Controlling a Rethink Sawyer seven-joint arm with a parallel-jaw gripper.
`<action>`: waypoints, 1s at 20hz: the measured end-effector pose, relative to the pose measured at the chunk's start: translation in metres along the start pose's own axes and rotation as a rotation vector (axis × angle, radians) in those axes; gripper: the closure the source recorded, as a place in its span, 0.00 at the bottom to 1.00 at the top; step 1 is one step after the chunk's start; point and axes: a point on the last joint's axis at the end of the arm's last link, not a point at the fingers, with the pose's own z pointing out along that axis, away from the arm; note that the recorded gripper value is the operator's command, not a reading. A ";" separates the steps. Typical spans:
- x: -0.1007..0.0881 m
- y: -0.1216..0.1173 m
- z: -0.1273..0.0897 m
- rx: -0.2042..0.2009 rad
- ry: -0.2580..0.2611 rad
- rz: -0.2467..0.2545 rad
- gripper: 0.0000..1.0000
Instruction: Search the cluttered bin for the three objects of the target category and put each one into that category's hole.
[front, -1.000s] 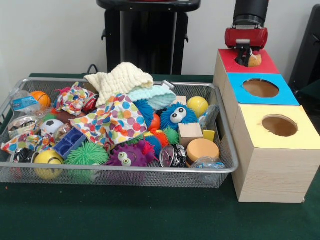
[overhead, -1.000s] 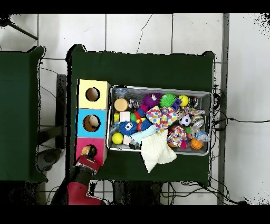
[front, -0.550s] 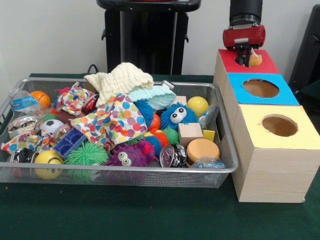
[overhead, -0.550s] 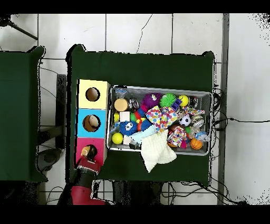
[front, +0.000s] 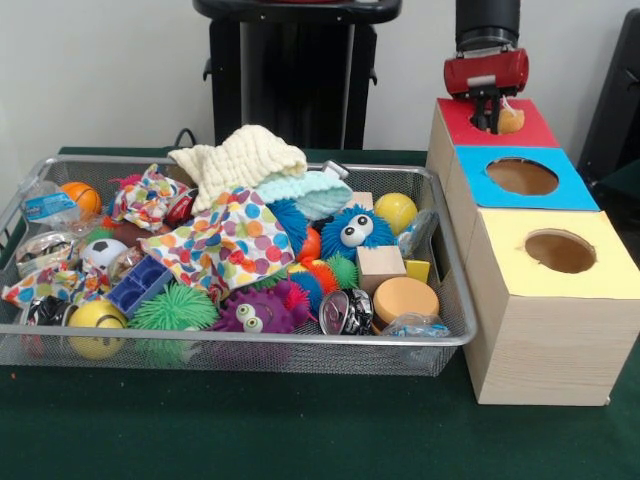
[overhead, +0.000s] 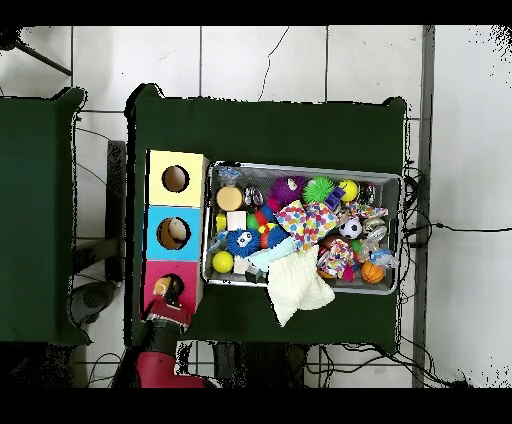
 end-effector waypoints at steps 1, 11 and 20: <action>0.000 0.001 0.000 0.017 0.000 0.004 1.00; 0.000 0.007 0.001 0.071 -0.001 0.014 1.00; 0.000 0.006 0.001 0.071 -0.003 0.008 1.00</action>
